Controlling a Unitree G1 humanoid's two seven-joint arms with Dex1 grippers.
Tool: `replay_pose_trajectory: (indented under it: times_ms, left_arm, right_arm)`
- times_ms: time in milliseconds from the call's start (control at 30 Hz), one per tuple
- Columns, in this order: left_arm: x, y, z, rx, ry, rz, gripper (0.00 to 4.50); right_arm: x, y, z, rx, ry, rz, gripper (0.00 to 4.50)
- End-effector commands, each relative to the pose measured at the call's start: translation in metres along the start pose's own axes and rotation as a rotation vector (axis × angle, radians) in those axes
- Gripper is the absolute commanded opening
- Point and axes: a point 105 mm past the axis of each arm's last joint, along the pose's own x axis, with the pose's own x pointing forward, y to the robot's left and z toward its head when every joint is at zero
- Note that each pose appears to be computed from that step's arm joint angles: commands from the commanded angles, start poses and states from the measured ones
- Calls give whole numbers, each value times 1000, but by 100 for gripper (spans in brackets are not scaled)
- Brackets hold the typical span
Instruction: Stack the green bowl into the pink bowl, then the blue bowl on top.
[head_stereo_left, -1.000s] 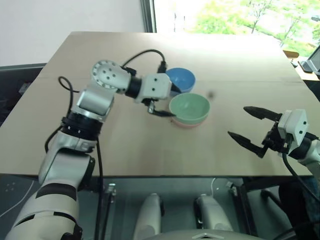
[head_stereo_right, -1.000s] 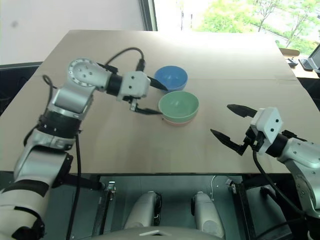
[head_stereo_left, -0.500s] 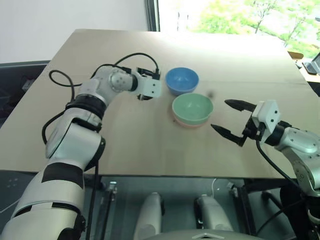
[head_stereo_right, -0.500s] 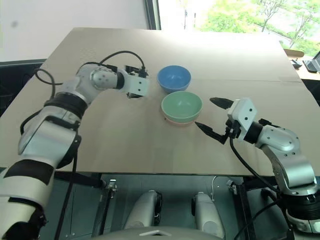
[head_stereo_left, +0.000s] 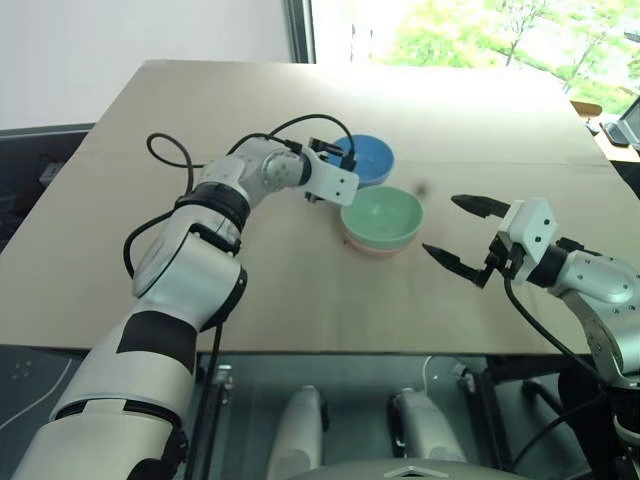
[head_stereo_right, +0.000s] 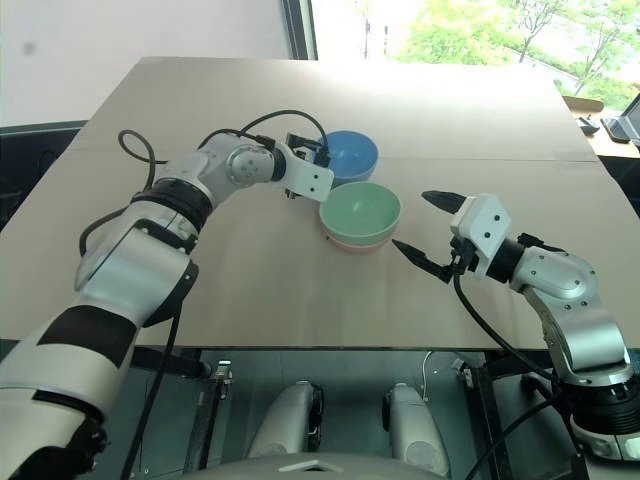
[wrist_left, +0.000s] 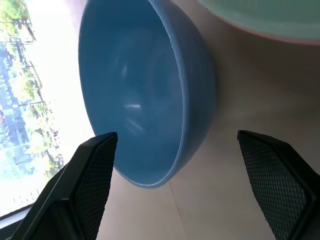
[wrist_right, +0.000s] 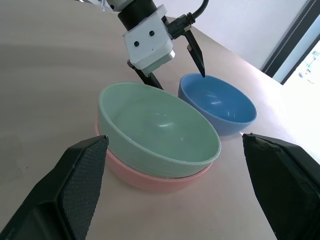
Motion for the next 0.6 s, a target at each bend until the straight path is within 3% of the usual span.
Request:
replay_pose_trajectory:
  times_ms: [33,233,433,600]
  left_arm:
    - [-2,11,7,33,-20,15,257]
    - [0,7,9,11,-40,0,9]
    - [-7,9,15,-66,-121,-13,9]
    - [-35,29,19,-110,-252,11,9]
  right_arm:
    - [-3,-3,13,-43,-39,-22,450]
    - [-4,-7,11,-46,-34,-43,450]
    - [-4,-9,9,-52,-37,-55,450]
    - [-12,-9,8,-45,-34,-76,450]
